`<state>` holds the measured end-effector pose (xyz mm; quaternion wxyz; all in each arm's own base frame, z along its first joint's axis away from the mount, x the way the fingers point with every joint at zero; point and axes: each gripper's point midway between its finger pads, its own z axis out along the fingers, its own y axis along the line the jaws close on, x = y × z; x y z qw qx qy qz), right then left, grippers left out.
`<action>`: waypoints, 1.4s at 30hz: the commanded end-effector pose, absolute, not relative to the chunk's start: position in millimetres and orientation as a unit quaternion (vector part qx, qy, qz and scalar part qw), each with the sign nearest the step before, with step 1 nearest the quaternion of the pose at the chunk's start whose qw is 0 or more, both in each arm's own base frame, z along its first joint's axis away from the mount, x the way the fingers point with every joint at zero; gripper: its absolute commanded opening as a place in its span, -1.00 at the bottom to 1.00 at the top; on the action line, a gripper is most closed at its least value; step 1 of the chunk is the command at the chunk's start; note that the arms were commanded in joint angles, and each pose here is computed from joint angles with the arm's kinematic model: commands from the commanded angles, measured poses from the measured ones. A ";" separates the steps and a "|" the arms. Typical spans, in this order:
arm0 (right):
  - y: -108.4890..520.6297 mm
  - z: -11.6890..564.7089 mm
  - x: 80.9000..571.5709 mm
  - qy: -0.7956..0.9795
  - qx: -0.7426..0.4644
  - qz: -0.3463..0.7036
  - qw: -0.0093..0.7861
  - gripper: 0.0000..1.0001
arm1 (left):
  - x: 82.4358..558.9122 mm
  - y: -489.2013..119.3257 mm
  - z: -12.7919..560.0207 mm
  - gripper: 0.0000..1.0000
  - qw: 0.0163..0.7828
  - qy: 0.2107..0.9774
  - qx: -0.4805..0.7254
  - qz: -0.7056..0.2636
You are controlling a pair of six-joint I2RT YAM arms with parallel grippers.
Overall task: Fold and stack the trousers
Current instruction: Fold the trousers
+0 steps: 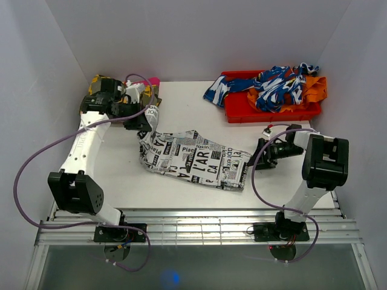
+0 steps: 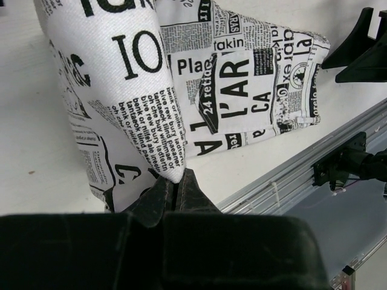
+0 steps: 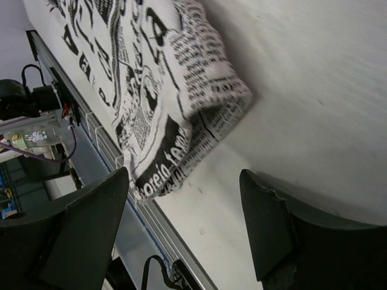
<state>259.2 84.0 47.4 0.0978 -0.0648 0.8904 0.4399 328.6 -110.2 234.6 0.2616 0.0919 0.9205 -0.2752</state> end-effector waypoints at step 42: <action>146.7 36.4 253.0 0.837 -0.072 0.541 0.040 -0.85 | 263.6 -434.8 162.5 -1.00 0.151 0.914 0.180 -0.331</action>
